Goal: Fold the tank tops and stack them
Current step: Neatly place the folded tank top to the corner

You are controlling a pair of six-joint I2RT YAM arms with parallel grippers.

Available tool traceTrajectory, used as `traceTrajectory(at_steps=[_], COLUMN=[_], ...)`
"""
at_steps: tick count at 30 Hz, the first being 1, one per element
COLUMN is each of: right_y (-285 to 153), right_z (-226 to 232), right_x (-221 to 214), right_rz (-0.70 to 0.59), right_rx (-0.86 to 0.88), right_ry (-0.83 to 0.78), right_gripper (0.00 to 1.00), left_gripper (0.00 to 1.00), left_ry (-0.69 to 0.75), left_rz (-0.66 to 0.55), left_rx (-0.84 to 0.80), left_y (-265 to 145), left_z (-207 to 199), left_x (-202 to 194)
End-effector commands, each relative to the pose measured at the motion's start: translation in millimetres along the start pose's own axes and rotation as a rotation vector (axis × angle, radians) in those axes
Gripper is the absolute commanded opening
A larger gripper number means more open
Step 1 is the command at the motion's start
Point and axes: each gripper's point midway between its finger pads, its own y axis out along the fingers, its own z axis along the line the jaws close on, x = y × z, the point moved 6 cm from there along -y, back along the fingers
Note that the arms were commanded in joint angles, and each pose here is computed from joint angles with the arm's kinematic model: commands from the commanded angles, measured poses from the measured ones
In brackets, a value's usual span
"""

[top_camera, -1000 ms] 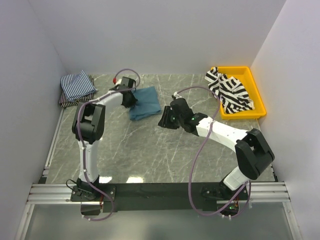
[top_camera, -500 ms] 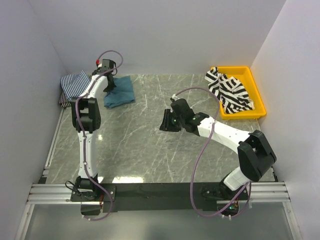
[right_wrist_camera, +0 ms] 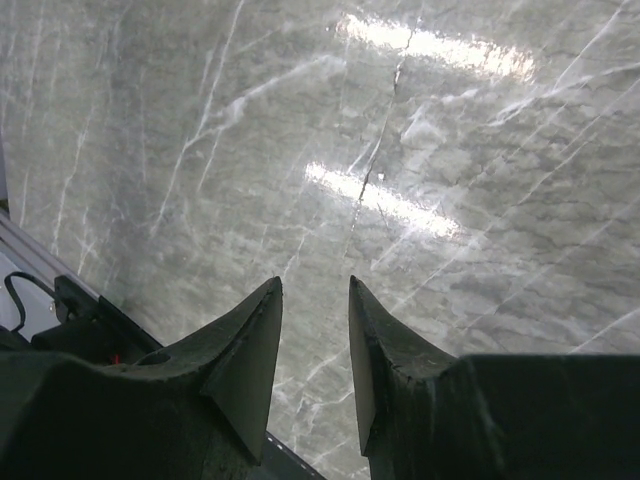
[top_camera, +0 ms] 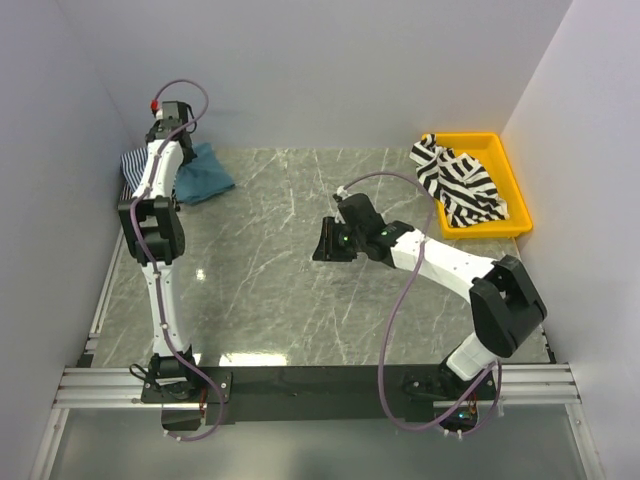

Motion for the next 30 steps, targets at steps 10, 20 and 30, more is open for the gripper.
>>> traceTrajectory(at_steps=[10,20,30], right_y=[13,19,26], right_z=[15,20,24], right_x=[8,9,7], right_rz=[0.018,0.035,0.046], right_rx=[0.058,0.058,0.049], right_ry=[-0.032,-0.036,-0.033], right_gripper=[0.39,0.39,0.38], left_gripper=[0.01,0.02,0.02], left_ry=[-0.121,-0.239,-0.362], left_rz=[-0.178,-0.216,-0.183], left_rx=[-0.094,-0.140,-0.145], left_y=[-22,-20,6], left_z=[22,59,91], left_x=[69,93,88])
